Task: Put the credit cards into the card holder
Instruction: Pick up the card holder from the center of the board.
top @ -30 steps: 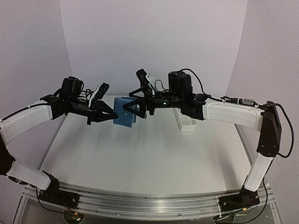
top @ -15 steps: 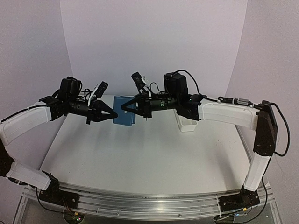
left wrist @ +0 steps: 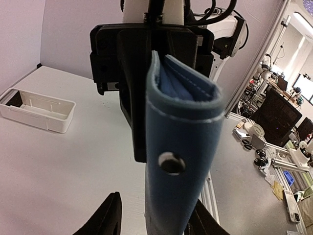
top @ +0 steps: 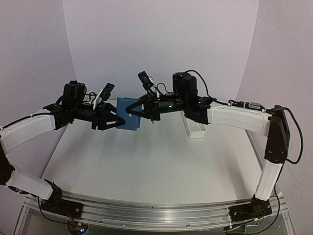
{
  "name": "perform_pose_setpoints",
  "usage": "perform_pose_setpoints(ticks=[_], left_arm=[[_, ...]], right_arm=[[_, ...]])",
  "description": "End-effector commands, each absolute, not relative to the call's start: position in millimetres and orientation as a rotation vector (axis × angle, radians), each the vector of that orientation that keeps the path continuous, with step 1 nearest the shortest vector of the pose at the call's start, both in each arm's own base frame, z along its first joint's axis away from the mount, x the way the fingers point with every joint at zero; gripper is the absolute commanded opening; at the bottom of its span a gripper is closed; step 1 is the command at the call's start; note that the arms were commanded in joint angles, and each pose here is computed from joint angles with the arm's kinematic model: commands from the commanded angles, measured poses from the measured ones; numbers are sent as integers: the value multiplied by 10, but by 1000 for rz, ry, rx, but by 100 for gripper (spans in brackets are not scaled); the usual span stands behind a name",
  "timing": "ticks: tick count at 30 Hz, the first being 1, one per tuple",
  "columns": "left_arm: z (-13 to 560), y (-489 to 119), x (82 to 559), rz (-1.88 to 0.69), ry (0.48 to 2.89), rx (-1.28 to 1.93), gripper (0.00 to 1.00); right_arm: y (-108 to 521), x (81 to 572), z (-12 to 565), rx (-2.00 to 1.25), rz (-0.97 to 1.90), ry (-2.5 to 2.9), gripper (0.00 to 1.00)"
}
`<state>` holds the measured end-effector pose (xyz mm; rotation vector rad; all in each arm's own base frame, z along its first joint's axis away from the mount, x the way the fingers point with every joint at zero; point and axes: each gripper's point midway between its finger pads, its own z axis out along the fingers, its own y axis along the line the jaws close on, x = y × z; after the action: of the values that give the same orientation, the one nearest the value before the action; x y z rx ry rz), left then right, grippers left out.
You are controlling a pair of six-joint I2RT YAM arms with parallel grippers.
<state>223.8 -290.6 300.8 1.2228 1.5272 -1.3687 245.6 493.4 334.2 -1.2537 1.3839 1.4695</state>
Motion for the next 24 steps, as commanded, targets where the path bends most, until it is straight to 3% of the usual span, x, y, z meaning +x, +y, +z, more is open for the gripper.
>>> perform_pose_setpoints(ticks=[1,3,6,8,9,10,11,12,14,17,20,22,24], left_arm=[[3115,-3012,2136,-1453,1492,1225,40],[3090,-3051,2111,-1457,1500,1229,35],[3130,-3089,2151,-1441,1490,1211,5],[3157,-3097,2197,-1422,1498,1193,0],[3161,-3095,2206,-1421,1506,1191,0],[3160,-3094,2201,-1423,1506,1194,0],[3174,-3088,2162,-1433,1489,1216,0],[3155,-3073,2113,-1444,1490,1239,0],[3162,-3051,2070,-1412,1445,1282,0],[3173,-3026,2069,-1343,1389,1330,0],[3230,-3012,2048,-1310,1311,1378,0],[3323,-3015,1974,-1368,1257,1397,0],[3360,-3019,1952,-1412,1247,1395,0]], right_arm=[[4963,2430,3689,-1244,1492,1243,0],[4967,2434,3716,-1234,1499,1229,0],[4985,2443,3724,-1223,1520,1233,0],[4984,2445,3724,-1220,1524,1237,0],[4962,2457,3763,-1204,1520,1243,22],[4946,2467,3781,-1199,1516,1242,28],[4844,2512,3860,-1182,1496,1235,45],[4756,2552,3902,-1169,1481,1234,56],[4516,2677,4045,-1130,1437,1226,63],[4184,2727,4282,-1098,1347,1177,66],[3906,2755,4097,-1088,1224,1218,67],[3890,2879,3690,-1123,1118,1361,50],[3894,2914,3389,-1143,1106,1471,43]])
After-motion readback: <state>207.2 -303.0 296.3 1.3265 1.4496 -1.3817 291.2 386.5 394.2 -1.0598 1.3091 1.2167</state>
